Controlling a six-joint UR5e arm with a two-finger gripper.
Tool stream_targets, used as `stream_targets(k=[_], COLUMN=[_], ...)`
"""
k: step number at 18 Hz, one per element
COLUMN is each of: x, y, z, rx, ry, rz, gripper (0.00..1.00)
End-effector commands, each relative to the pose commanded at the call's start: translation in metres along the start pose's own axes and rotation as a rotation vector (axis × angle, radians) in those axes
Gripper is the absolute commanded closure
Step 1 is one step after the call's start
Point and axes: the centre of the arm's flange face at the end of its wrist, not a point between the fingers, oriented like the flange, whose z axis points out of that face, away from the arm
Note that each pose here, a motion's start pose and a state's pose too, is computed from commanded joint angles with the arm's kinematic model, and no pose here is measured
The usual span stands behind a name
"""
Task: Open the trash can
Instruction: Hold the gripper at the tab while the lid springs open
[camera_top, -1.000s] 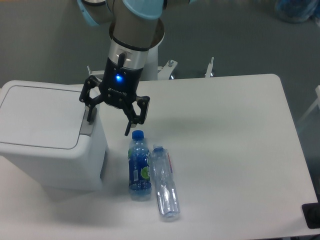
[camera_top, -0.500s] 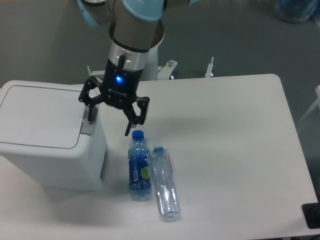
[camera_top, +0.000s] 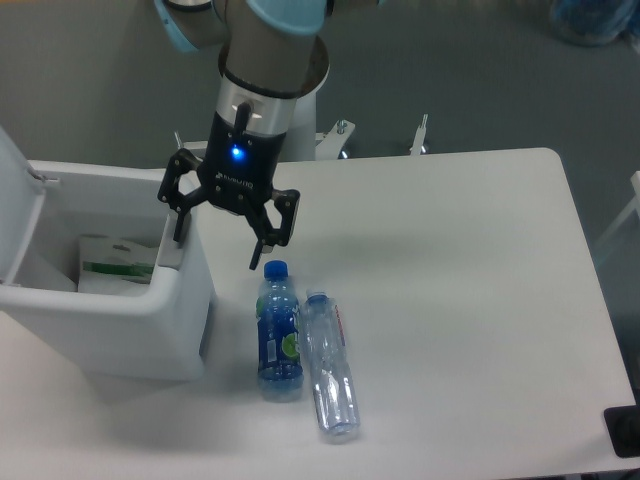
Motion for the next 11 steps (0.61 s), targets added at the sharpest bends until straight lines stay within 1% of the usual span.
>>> stream_targets(k=[2, 7, 11], x=[-0.008, -0.054, -0.088], y=[-0.003, 0.007, 0.024], z=[-0.008, -0.03, -0.033], rx=[0.002, -0.051, -0.129], ry=[-0.033, -0.199, -0.284], rz=[0.003, -0.02, 0.02], gripper=[0.0, 0.0, 0.0])
